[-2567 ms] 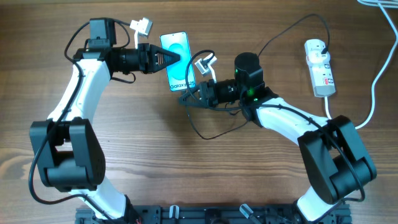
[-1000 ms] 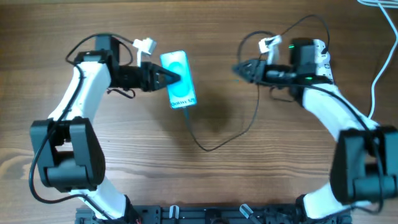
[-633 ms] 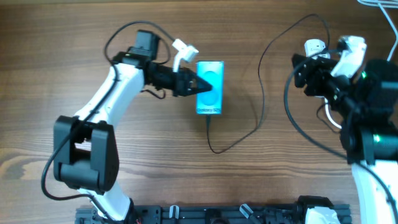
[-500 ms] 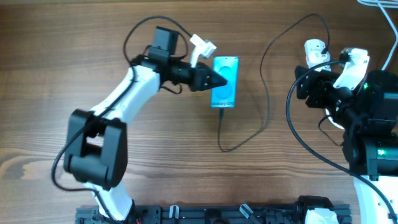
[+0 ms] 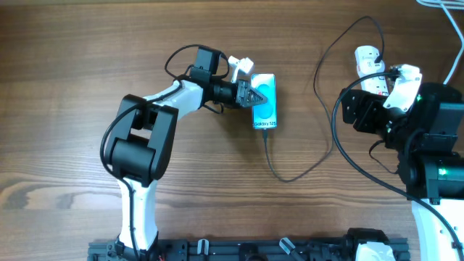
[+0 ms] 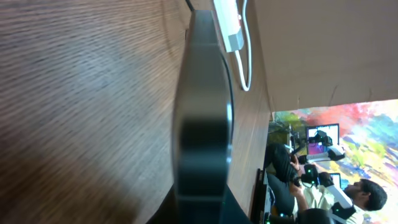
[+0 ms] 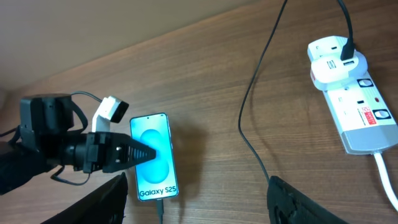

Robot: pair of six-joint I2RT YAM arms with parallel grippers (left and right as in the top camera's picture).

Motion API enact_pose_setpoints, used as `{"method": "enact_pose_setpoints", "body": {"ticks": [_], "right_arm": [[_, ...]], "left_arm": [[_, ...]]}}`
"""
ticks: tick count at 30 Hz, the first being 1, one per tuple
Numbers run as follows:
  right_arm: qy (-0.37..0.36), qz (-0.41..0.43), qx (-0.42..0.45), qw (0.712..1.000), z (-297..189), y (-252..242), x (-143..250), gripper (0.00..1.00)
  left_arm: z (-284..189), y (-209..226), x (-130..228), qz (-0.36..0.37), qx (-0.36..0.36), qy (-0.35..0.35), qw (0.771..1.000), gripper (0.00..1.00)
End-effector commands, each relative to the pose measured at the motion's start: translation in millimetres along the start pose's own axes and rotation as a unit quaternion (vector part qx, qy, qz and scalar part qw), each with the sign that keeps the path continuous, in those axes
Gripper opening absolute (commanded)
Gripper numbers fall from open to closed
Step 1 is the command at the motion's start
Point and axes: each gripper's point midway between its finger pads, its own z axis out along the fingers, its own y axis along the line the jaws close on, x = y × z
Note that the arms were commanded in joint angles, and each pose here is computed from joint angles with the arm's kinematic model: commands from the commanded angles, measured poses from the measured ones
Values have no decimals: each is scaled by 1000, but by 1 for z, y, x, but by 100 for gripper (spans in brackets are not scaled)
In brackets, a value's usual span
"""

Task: Plug charger to phone and switch on socket
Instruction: 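Lower the phone onto the table with the left gripper and release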

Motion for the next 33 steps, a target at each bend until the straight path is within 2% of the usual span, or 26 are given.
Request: {"method": "enact_pose_setpoints", "body": {"ticks": [1, 9, 12, 18, 20, 24, 29, 33], "right_arm": [[-4, -9, 9, 1000, -1, -2, -3, 73], [-2, -9, 9, 1000, -1, -2, -2, 74], [-1, -8, 10, 1000, -1, -3, -2, 74], [-1, -8, 10, 1000, -1, -3, -1, 78], [3, -7, 11, 1000, 2, -4, -1, 79], [22, -1, 17, 1000, 13, -9, 4, 79], [47, 9, 24, 999, 28, -16, 11, 79], [55, 12, 26, 998, 32, -18, 14, 80]], "left_arm": [[12, 13, 7, -13, 4, 11, 1000, 4], [25, 46, 24, -72, -16, 25, 997, 5], [24, 61, 28, -102, -55, 23, 993, 12], [23, 68, 29, -122, -75, 18, 990, 23], [23, 69, 29, -128, -76, 18, 989, 34], [23, 70, 29, -156, -82, 15, 984, 37], [14, 95, 45, -206, -164, 25, 964, 38], [2, 101, 45, -202, -226, 43, 952, 38]]}}
